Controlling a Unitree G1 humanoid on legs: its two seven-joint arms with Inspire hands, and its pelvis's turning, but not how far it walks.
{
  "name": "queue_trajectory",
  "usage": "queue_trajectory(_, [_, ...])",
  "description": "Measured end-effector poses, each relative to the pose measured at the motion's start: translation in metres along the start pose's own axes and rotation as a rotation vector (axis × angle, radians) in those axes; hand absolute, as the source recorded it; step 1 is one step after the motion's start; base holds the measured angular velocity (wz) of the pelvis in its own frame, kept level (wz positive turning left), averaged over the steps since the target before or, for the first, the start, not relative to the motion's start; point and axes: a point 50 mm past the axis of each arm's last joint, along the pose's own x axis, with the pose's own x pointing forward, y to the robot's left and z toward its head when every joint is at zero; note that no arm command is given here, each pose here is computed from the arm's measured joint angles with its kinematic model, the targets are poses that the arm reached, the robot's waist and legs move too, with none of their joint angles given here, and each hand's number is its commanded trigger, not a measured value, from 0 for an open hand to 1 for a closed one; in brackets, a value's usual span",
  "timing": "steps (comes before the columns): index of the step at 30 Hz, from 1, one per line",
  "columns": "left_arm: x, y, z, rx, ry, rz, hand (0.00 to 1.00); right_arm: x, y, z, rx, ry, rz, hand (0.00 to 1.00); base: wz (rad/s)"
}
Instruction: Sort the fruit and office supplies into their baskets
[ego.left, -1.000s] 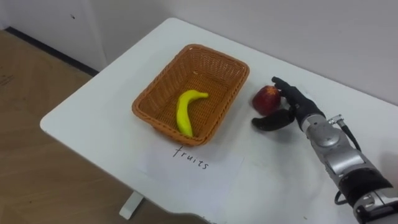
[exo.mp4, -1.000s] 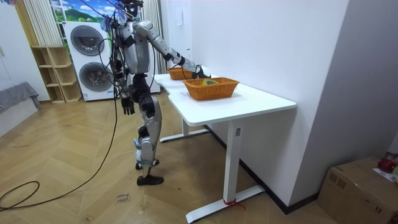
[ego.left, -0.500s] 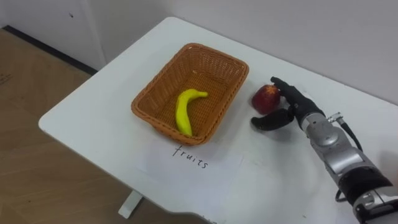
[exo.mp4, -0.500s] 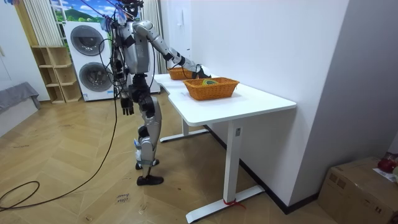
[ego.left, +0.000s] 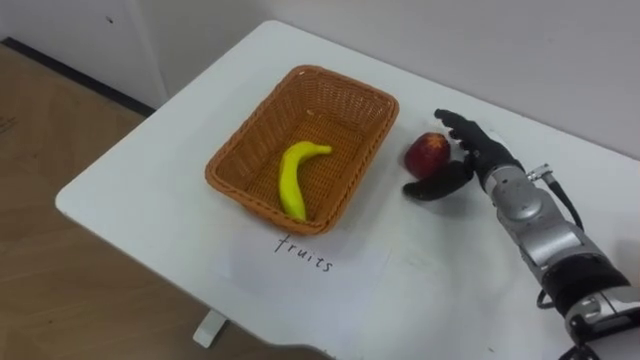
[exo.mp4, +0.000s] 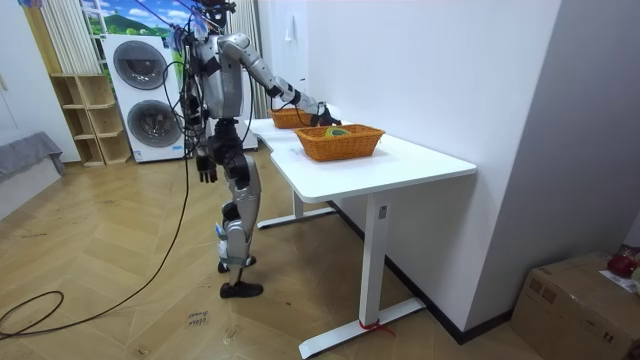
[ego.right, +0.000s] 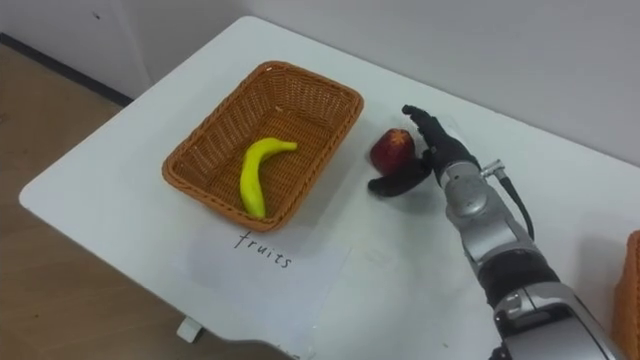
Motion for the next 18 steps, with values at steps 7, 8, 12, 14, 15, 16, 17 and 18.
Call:
queue_trajectory(7, [-0.0008, -0.0002, -0.0035, -0.001, 0.008, 0.005, 0.00, 0.0002, -0.0015, 0.0046, -0.004, -0.019, -0.004, 1.00, 0.00])
queue_trajectory(8, [-0.0008, -0.0002, -0.0036, -0.001, 0.008, 0.006, 0.00, 0.0002, -0.0015, 0.0045, -0.004, -0.019, -0.003, 1.00, 0.00])
queue_trajectory(12, [-0.0008, -0.0001, -0.0035, -0.001, 0.008, 0.007, 0.00, 0.0003, -0.0013, 0.0040, -0.005, -0.013, -0.001, 1.00, 0.00])
queue_trajectory(14, [-0.0008, -0.0001, -0.0035, 0.000, 0.008, 0.007, 0.00, 0.0003, -0.0012, 0.0038, -0.005, -0.011, 0.000, 1.00, 0.00])
queue_trajectory(15, [-0.0008, -0.0001, -0.0032, 0.000, 0.007, 0.007, 0.00, 0.0003, -0.0012, 0.0038, -0.005, -0.011, 0.001, 1.00, 0.00])
queue_trajectory(16, [-0.0009, 0.0001, -0.0027, -0.001, 0.005, 0.008, 0.00, 0.0003, -0.0011, 0.0039, -0.005, -0.011, 0.003, 1.00, 0.00])
queue_trajectory(17, [-0.0008, 0.0002, -0.0026, -0.001, 0.004, 0.008, 0.00, 0.0003, -0.0011, 0.0040, -0.005, -0.012, 0.005, 1.00, 0.00])
queue_trajectory(18, [-0.0008, 0.0002, -0.0025, -0.001, 0.004, 0.008, 0.00, 0.0003, -0.0010, 0.0044, -0.005, -0.014, 0.007, 1.00, 0.00])
